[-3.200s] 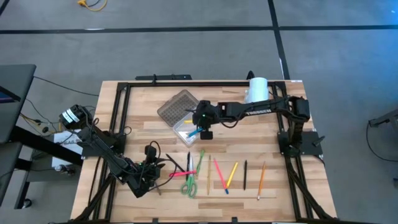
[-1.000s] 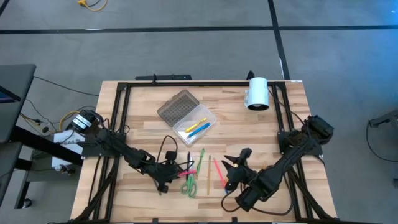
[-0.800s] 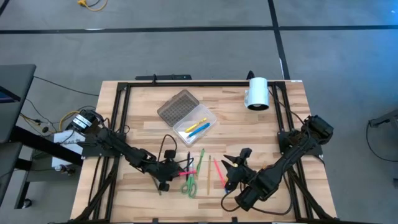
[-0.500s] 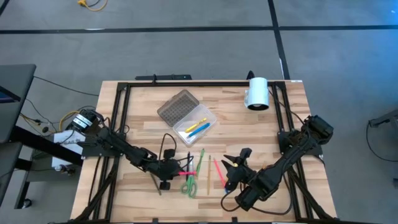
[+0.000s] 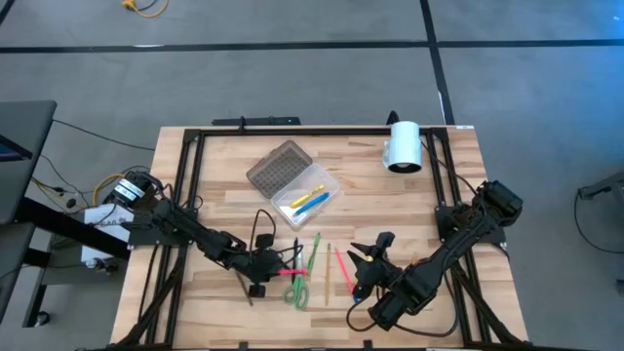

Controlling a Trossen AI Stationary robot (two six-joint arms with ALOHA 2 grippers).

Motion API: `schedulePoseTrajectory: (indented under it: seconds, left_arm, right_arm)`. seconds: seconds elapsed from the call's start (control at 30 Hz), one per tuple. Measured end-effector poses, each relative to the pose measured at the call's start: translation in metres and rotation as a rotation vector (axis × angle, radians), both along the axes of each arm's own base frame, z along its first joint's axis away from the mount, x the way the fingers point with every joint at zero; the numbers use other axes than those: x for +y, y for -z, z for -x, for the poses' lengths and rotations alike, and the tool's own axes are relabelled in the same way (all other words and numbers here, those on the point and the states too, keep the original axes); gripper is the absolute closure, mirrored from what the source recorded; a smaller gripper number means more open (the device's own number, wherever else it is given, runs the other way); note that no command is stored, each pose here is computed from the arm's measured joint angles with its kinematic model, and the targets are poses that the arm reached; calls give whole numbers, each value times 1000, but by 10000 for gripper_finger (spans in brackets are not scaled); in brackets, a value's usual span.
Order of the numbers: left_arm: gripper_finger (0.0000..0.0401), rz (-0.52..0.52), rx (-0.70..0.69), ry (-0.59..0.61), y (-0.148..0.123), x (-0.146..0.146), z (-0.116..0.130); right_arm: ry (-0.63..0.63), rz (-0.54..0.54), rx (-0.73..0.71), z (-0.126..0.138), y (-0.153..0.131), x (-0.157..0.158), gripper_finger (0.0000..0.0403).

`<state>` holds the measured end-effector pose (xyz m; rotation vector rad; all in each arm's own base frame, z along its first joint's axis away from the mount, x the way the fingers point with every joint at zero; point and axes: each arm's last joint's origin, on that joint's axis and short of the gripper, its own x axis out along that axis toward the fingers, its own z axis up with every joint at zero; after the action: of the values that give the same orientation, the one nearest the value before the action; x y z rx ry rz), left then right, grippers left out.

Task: Pick & place school supplies into a supply box
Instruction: Put the pink pen into the transparent supply box

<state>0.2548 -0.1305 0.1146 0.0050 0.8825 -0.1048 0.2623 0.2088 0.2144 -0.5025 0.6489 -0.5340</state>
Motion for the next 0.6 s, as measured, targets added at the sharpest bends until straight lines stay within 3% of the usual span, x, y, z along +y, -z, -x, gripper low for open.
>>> schedulePoseTrajectory:
  seconds: [0.17, 0.43, 0.6]
  left_arm:
    - [309, -12, -1, 13, 0, 0, 0]
    - [356, -33, -7, 25, 0, 0, 0]
    - [344, -44, -9, 21, 0, 1, 0]
  right_arm:
    - [0, 1, 1, 0, 0, 0, 296]
    - [0, 1, 1, 0, 0, 0, 296]
    - [0, 1, 1, 0, 0, 0, 296]
